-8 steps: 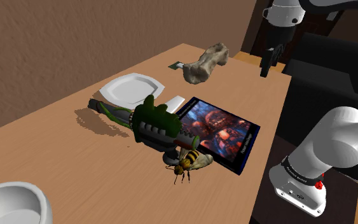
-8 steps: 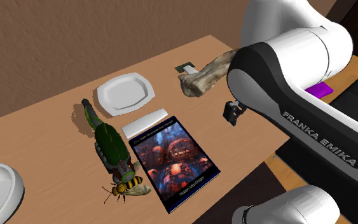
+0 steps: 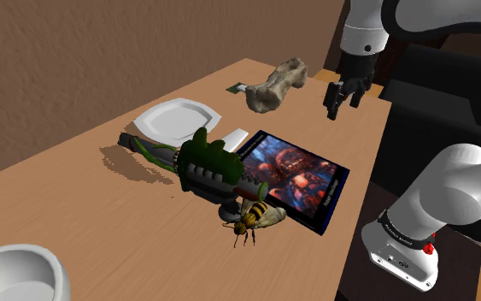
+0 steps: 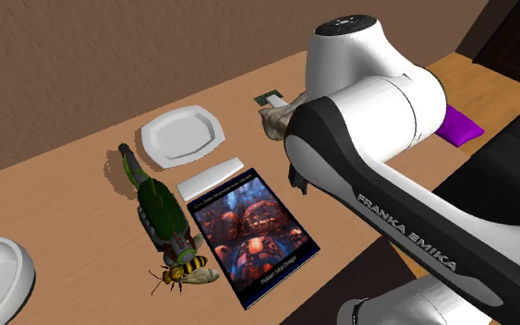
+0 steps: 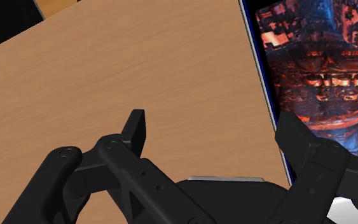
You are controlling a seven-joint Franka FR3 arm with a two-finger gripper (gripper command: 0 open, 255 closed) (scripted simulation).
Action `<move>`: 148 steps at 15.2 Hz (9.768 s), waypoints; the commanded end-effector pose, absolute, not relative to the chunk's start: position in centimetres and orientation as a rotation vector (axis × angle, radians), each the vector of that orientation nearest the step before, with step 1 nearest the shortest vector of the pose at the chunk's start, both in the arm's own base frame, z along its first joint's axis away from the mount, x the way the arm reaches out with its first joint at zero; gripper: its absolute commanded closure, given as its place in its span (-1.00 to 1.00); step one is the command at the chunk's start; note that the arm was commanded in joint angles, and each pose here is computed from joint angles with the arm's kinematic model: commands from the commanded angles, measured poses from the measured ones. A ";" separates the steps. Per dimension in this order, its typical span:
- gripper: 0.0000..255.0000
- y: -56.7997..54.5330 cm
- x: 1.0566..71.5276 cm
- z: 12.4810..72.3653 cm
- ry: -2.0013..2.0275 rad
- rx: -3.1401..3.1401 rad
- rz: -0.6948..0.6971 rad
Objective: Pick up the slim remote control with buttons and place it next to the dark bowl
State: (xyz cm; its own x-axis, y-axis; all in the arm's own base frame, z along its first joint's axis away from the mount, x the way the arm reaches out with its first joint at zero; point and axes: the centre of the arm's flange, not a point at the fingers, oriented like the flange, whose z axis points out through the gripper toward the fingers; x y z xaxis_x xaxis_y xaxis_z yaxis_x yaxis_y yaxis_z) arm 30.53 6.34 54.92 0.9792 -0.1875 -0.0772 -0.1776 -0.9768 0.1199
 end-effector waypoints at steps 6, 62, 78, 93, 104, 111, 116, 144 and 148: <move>-1.00 13.9 33.7 51.6 -0.751 2.961 -0.107; 1.00 26.2 52.6 44.4 -1.982 2.436 -0.017; 1.00 26.2 52.6 52.9 -1.982 2.436 -0.017; 1.00 38.5 44.9 54.6 -1.982 2.436 -0.017; 1.00 50.8 37.2 54.6 -1.982 2.436 -0.017; 1.00 58.6 32.2 54.7 -1.982 2.436 -0.017; 1.00 64.6 28.5 54.7 -1.982 2.436 -0.017; 1.00 64.6 28.5 40.4 -1.982 2.436 -0.017; 1.00 64.6 28.5 40.4 -1.981 2.436 -0.017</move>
